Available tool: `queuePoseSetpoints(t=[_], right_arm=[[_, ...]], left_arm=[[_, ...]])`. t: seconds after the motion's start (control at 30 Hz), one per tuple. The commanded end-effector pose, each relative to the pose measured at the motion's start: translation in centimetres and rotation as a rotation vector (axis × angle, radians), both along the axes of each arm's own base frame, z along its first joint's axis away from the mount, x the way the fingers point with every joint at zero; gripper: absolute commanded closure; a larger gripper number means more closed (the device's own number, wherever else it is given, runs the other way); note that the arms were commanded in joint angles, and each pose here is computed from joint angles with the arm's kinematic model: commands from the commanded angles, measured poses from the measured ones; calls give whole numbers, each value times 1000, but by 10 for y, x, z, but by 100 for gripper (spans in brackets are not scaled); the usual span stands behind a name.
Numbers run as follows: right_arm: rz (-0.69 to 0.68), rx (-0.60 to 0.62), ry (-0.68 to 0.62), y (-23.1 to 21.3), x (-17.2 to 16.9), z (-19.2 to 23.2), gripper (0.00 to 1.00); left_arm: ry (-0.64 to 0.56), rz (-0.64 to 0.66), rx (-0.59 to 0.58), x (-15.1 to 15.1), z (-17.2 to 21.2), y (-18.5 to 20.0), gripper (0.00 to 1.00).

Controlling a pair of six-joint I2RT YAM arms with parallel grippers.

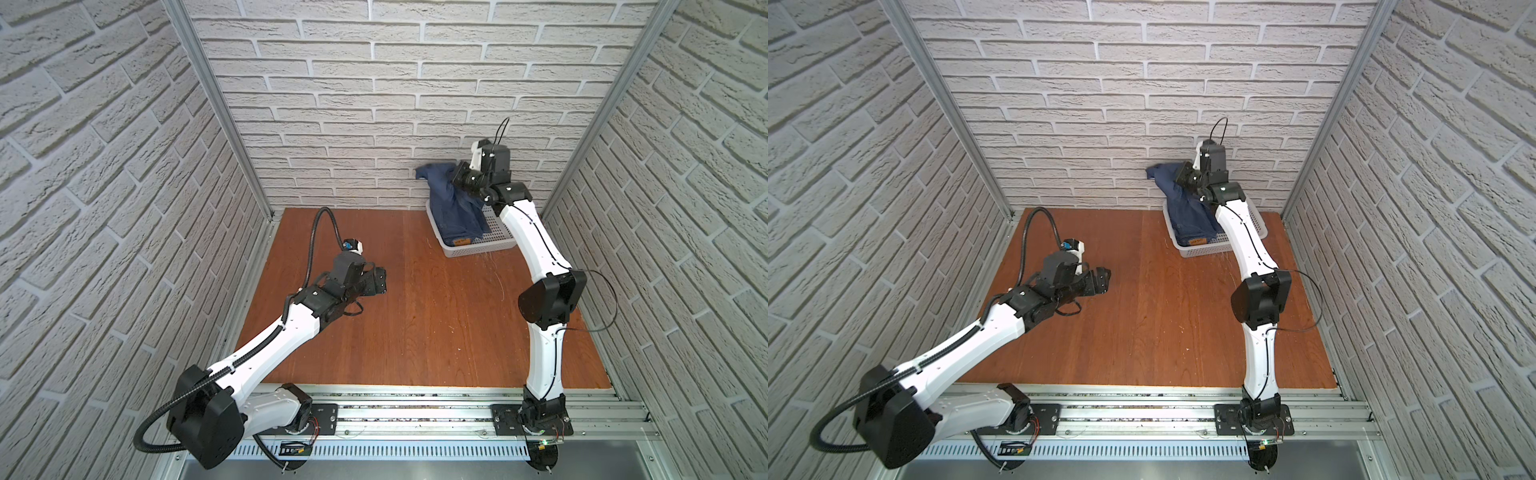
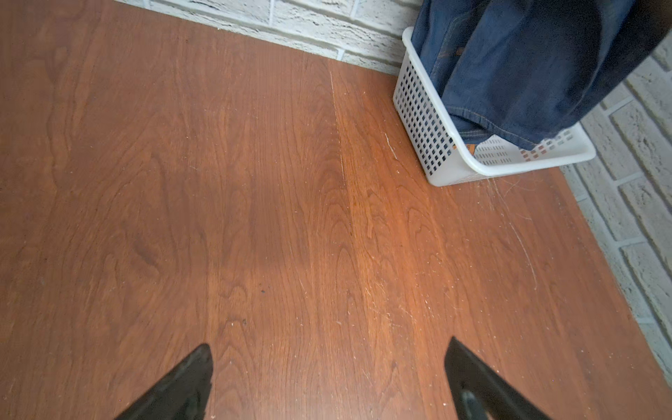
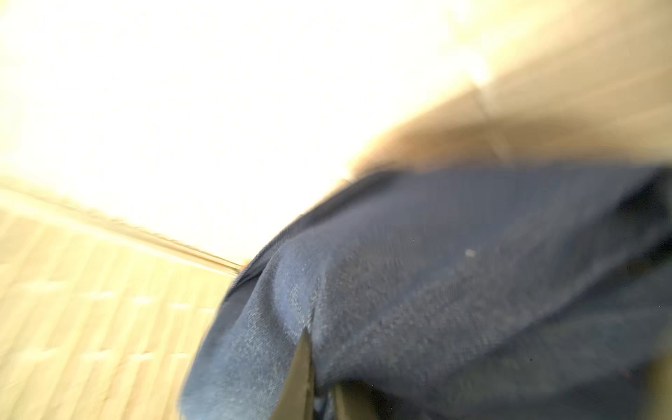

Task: Fold and stack the trousers
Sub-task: 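Lift the jeans out of the basket with the right gripper, then lower the jeans onto the table with the right gripper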

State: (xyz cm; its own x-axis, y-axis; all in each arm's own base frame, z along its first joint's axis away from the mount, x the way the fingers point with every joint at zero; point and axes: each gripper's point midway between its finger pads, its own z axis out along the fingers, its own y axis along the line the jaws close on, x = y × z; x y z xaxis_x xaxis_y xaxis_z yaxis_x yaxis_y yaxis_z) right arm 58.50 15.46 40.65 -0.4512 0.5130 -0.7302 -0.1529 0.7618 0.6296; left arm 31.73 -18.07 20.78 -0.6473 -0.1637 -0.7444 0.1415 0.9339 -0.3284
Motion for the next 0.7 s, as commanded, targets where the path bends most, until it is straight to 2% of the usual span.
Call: queuePoseSetpoints(t=[0.0, 0.1, 0.13, 0.3, 0.5, 0.67], right_arm=[[81, -5, -286, 16, -59, 121, 94], [156, 32, -424, 34, -97, 176, 94], [183, 54, -495, 36, -126, 206, 95], [296, 139, -629, 50, -187, 260, 94], [399, 224, -715, 58, -230, 294, 94], [429, 199, -642, 71, -233, 277, 94]], left_arm=[[-31, 44, -34, -8, 10, 12, 2], [-45, 59, -53, -17, 17, 19, 2], [-52, 66, -61, -20, 20, 22, 2], [-90, 100, -83, -35, 34, 38, 2], [-120, 120, -101, -48, 45, 50, 2], [-144, 129, -130, -57, 55, 57, 2]])
